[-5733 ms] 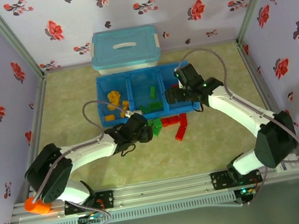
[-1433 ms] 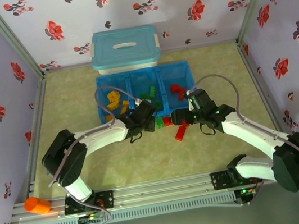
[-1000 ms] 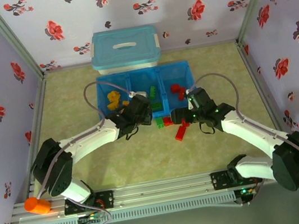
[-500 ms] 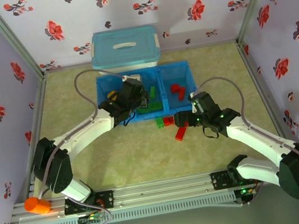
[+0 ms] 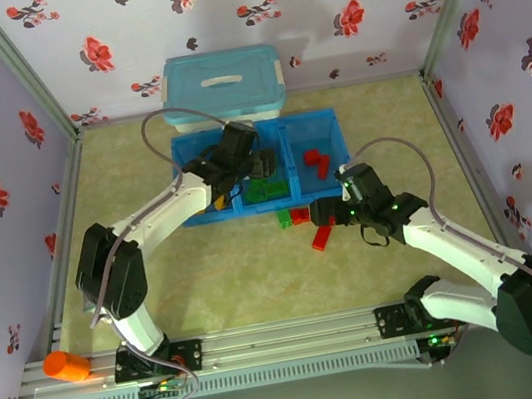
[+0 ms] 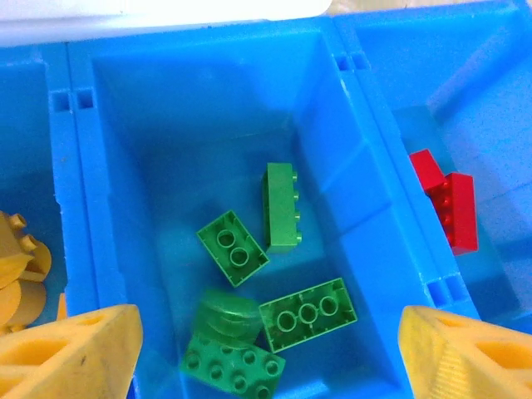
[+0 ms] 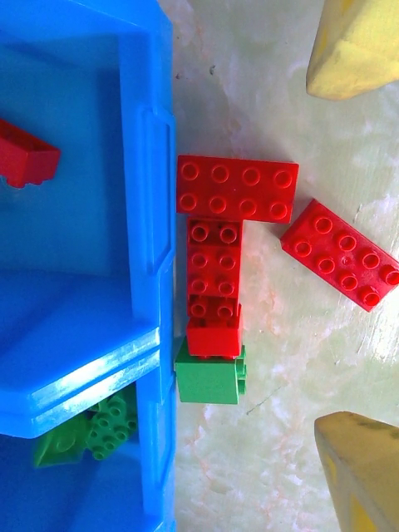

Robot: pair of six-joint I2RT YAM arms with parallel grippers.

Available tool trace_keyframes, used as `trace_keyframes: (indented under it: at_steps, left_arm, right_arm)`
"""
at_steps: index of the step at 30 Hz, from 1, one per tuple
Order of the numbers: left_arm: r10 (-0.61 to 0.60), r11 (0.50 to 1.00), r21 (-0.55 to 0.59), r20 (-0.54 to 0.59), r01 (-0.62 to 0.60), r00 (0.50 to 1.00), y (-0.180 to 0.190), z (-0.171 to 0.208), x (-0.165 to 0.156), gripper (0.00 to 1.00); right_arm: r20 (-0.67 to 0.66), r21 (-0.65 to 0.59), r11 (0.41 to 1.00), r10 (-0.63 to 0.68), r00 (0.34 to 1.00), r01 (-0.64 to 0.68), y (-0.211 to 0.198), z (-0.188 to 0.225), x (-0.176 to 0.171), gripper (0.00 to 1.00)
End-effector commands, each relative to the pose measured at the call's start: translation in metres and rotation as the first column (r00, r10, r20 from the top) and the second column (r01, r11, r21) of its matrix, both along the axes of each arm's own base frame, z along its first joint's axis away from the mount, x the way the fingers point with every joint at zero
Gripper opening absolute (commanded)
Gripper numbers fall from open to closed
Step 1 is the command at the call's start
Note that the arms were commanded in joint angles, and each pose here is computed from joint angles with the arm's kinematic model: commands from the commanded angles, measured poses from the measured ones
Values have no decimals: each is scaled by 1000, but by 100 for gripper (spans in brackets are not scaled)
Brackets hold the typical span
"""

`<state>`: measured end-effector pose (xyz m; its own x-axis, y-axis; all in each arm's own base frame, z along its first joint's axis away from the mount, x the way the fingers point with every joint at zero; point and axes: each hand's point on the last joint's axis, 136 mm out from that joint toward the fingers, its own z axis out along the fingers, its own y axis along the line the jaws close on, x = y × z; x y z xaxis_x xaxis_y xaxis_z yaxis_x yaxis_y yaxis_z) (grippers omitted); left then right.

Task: Sort the legos into containers by color
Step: Place the lego in the container.

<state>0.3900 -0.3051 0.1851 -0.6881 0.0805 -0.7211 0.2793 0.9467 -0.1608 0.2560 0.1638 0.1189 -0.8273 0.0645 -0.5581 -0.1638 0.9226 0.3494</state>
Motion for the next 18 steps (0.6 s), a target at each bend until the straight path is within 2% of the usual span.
trace_keyframes:
  at_steps: [1,7,10,18]
  left_arm:
    - [-24,1000,8,-2,24,1000,-1,6,-7,82]
    - [-32,999,-6,-18,32,999,-4,2,-28,81]
    - [-48,999,-11,-48,47,998,-11,-14,-46,79]
    - [-59,998,-16,-186,57,981,-28,-80,-83,61]
  right_arm:
    - [15,2,1000,-15,1000,15,-1,3,0,97]
    - [6,3,1000,-8,1000,8,2,1,3,97]
    - [6,7,1000,-9,1000,9,3,0,4,97]
    - [-7,17,1000,1,1000,-1,8,-2,6,97]
